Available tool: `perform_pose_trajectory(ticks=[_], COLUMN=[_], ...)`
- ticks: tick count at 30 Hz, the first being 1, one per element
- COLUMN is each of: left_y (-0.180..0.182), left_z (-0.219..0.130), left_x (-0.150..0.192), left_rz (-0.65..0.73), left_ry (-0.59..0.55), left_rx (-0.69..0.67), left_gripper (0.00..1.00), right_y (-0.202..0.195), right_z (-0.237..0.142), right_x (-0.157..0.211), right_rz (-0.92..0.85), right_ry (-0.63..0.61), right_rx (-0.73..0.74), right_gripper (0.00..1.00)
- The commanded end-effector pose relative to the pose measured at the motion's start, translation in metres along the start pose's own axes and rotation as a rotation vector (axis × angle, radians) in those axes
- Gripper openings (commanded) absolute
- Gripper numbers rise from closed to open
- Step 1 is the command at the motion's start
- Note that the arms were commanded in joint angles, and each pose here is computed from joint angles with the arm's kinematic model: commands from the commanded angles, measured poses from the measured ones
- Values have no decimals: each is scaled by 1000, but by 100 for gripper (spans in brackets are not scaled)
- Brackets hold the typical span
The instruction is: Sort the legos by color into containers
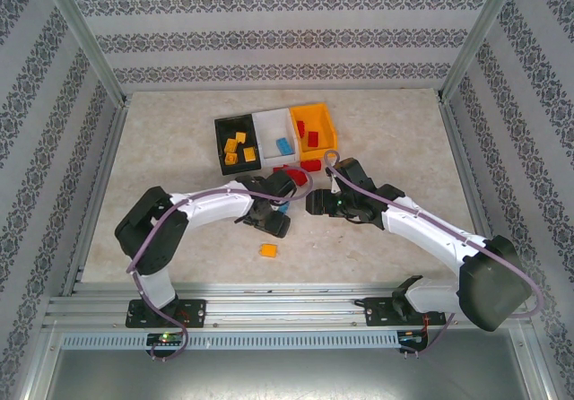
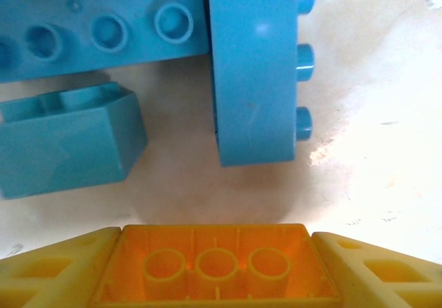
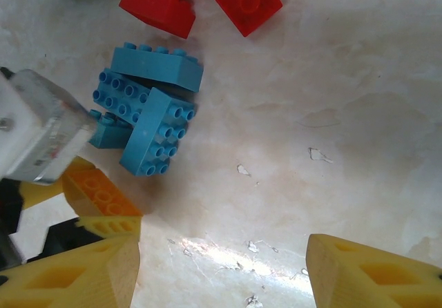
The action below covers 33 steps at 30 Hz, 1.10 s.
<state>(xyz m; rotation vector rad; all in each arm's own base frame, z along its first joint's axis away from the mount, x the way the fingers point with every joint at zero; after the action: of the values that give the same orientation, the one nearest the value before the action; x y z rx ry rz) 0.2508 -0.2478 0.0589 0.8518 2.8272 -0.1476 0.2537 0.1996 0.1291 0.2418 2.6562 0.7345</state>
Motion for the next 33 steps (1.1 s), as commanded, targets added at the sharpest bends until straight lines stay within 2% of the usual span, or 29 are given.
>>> perform_pose_trajectory(ticks=[1, 8, 15, 20, 24, 33], left_y=[7, 52, 128, 183, 212, 237], left_z=[-30, -84, -124, -117, -104, -55], left_x=[3, -13, -71, -117, -143, -159], left_rz=[17, -59, -182, -228, -250, -272], left_ry=[-27, -127, -242, -270, -277, -223], left_rx=[-34, -46, -62, -94, -125, -141], left_gripper=[69, 70, 70, 69, 69, 69], right_y=[-3, -3, 4, 7, 6, -7], right_z=[0, 7, 24, 35, 38, 27], right_x=[-2, 1, 10, 18, 23, 35], right_rz=[18, 25, 16, -7, -9, -10], right_ry=[-12, -1, 35, 61, 74, 66], right_rx=[-5, -13, -17, 5, 11, 45], right_gripper=[65, 65, 65, 65, 65, 66])
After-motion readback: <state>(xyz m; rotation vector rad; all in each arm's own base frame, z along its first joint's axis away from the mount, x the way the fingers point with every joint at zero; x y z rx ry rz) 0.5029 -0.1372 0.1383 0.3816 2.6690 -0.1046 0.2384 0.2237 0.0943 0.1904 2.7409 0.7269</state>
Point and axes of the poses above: each hand's point on the last joint's axis, 136 mm out from that joint toward the fingers, its own z axis out along the fingers, its own y axis along the line the jaws close on, x = y × z, the point moved 2 cm from there along -z, back along the fingers, and after that the axes turned 13 degrees about z, right-handed, at the moved point
